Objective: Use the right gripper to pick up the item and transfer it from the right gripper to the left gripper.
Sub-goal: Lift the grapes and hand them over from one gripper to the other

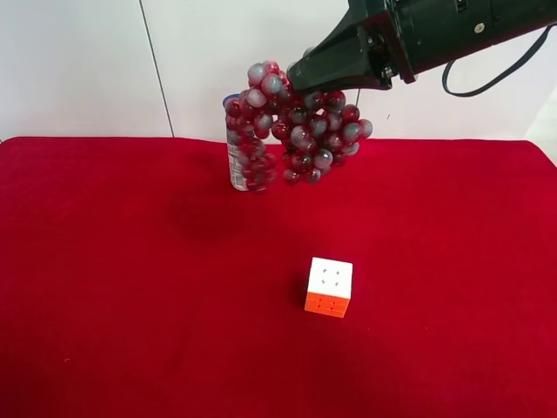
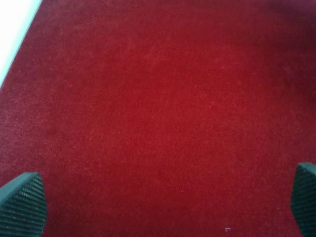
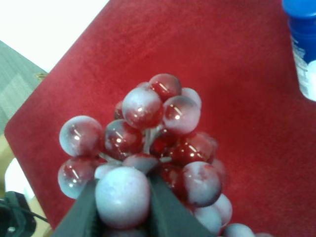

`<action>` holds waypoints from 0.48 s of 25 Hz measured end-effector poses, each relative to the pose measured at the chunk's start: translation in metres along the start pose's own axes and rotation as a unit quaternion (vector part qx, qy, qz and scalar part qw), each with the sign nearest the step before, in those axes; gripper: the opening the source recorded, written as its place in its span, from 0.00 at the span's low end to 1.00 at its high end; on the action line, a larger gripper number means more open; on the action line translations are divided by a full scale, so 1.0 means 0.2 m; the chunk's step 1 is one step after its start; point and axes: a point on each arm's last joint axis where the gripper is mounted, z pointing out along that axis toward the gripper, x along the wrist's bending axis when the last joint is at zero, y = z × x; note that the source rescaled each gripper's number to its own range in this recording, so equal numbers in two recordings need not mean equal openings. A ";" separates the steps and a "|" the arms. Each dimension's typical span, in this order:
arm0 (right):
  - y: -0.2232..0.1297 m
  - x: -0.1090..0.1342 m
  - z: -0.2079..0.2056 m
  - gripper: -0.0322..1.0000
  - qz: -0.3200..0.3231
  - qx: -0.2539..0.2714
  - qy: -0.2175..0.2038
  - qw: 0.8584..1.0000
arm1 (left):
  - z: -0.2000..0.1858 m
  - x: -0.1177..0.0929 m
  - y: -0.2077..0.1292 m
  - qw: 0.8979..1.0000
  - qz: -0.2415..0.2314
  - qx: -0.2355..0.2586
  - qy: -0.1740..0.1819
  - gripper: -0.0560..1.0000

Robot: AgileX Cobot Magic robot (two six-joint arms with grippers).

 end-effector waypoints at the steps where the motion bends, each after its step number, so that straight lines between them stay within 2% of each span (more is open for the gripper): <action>1: 0.00 0.00 0.00 0.05 -0.001 0.000 -0.001 1.000 | 0.00 0.00 0.00 1.000 0.000 0.000 0.000 1.00; 4: 0.00 0.00 0.00 0.05 -0.001 0.000 -0.002 1.000 | 0.00 -0.01 0.00 1.000 0.018 0.000 -0.009 1.00; 9: 0.00 0.00 0.00 0.05 -0.002 -0.001 -0.003 1.000 | 0.05 -0.04 0.03 0.997 0.057 0.032 -0.050 1.00; 12: 0.00 0.00 0.00 0.05 -0.002 -0.001 -0.003 1.000 | 0.06 -0.07 0.11 0.994 0.069 0.023 -0.076 1.00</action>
